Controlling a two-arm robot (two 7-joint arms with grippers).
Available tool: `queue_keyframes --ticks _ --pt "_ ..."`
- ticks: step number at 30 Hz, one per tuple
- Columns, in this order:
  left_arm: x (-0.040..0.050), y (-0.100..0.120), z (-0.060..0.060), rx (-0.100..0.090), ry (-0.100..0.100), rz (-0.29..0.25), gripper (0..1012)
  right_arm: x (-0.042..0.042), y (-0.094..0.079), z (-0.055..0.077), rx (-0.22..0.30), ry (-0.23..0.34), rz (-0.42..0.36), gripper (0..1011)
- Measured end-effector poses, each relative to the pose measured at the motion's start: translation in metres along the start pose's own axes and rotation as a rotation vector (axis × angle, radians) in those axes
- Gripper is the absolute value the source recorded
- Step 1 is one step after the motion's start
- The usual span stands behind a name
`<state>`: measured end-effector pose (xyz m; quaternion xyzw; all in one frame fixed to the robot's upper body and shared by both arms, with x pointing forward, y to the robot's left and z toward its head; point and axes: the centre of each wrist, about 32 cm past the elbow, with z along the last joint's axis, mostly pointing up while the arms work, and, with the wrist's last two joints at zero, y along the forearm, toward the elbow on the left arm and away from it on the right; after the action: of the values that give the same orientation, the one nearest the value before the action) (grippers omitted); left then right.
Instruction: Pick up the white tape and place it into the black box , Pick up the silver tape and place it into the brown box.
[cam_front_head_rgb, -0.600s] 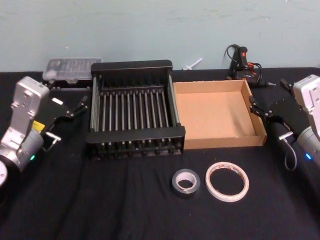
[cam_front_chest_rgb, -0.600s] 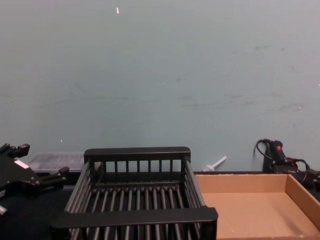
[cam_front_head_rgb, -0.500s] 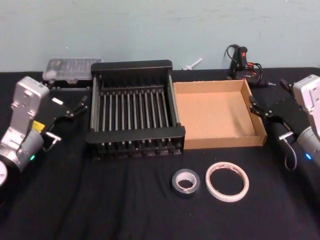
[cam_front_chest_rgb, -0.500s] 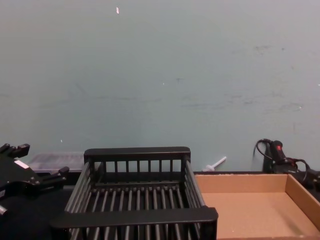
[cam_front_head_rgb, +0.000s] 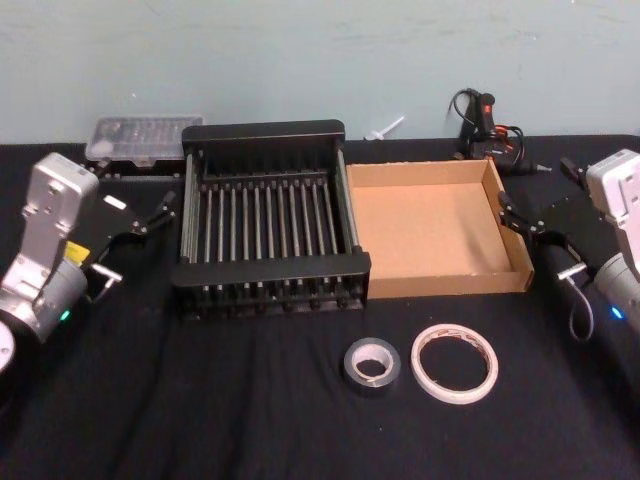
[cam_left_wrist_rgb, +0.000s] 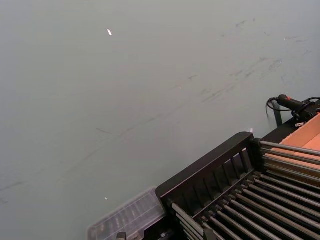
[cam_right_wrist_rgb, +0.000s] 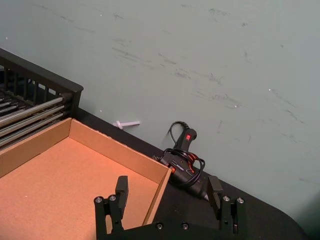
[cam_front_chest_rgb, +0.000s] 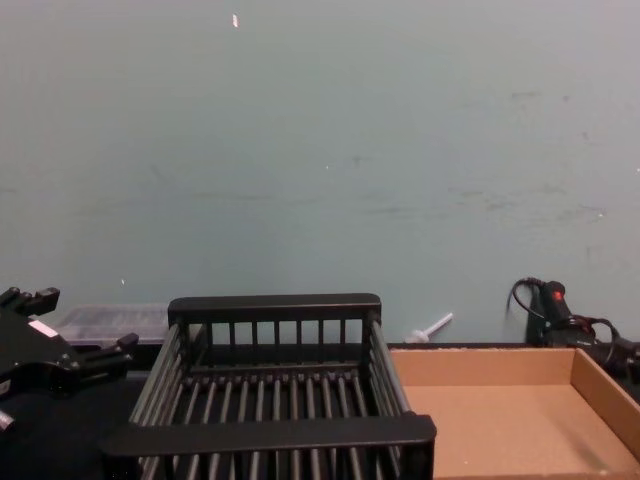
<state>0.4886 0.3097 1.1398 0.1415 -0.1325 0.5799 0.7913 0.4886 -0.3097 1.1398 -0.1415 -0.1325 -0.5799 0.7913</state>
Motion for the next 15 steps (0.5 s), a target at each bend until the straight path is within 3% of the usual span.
queue_keyframes --ticks 15 --pt "0.0000 0.0000 0.0000 0.000 0.000 0.000 1002 0.0000 0.0000 0.0000 0.000 0.000 0.000 1002"
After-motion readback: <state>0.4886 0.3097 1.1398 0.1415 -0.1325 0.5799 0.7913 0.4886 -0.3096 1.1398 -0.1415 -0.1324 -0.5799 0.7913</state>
